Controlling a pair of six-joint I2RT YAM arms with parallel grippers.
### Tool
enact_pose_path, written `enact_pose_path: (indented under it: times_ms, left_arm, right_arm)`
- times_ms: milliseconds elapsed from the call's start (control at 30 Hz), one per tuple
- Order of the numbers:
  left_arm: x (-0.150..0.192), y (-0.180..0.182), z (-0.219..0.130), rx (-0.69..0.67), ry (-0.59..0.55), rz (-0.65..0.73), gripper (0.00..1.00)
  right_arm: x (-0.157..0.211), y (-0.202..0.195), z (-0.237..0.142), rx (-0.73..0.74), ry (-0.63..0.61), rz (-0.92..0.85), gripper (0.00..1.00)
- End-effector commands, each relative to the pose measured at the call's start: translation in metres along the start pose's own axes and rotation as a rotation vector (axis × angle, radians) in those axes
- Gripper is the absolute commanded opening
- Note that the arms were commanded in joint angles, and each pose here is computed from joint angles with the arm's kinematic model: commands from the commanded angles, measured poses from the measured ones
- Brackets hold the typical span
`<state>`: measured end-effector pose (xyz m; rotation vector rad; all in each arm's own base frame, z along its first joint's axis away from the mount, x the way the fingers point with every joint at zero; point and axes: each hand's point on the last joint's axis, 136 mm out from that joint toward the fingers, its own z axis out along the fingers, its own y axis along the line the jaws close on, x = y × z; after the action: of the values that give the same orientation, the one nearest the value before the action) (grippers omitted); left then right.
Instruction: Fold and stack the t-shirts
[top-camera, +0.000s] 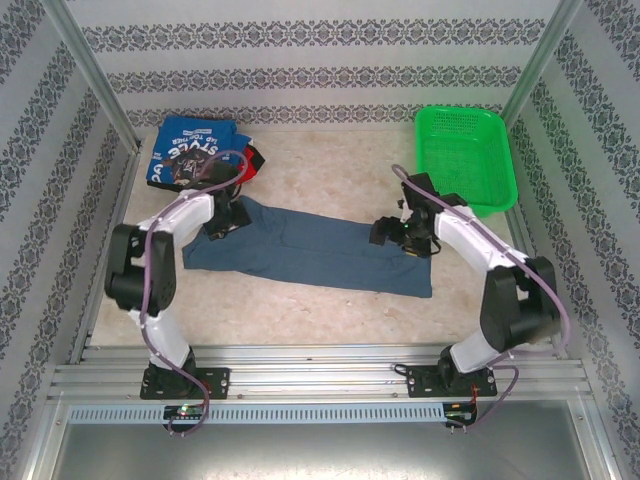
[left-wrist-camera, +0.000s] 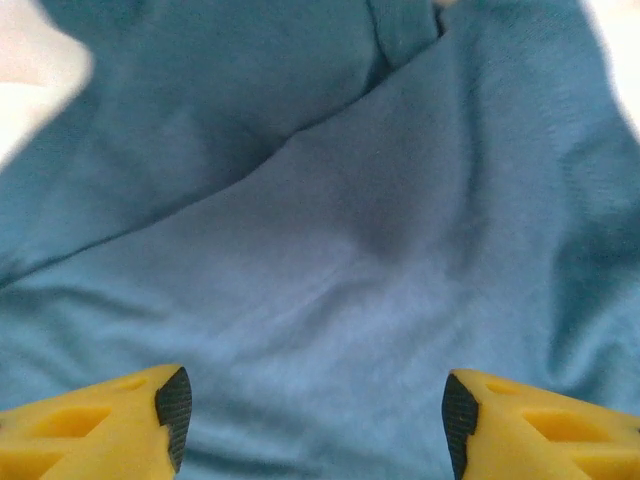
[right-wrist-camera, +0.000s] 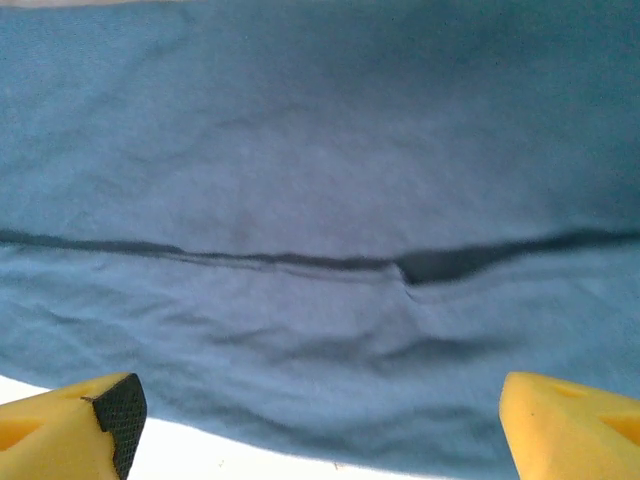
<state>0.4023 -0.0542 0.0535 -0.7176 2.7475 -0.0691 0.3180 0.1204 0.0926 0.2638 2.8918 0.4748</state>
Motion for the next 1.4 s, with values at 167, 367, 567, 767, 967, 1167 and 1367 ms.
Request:
enact_pose_path:
  times_ms: [167, 367, 567, 767, 967, 1167, 1367]
  left_arm:
    - [0.0, -0.029, 0.059, -0.049, 0.048, 0.021, 0.65]
    - [-0.011, -0.067, 0.082, -0.033, 0.062, 0.119, 0.63]
    - [-0.03, -0.136, 0.093, 0.091, 0.047, 0.226, 0.63]
    - [-0.03, -0.212, 0.106, 0.217, 0.038, 0.365, 0.64]
    - [-0.051, -0.245, 0.12, 0.328, -0.024, 0.347, 0.71]
    - [-0.082, -0.264, 0.117, 0.455, -0.114, 0.312, 0.81]
    - [-0.161, -0.266, 0.053, 0.62, -0.275, 0.171, 0.97]
  right_arm:
    - [-0.021, 0.002, 0.031, 0.024, 0.002, -0.079, 0.92]
    - [0.009, -0.02, 0.049, 0.084, 0.093, 0.006, 0.93]
    - [0.045, -0.028, 0.059, 0.088, 0.184, 0.079, 0.93]
    - [0.082, -0.025, 0.067, 0.088, 0.259, 0.114, 0.93]
    - [0.115, -0.011, 0.07, 0.048, 0.321, 0.149, 0.93]
    - [0.14, 0.007, 0.065, 0.025, 0.353, 0.146, 0.93]
    - [0.141, 0.021, 0.048, 0.001, 0.337, 0.145, 0.93]
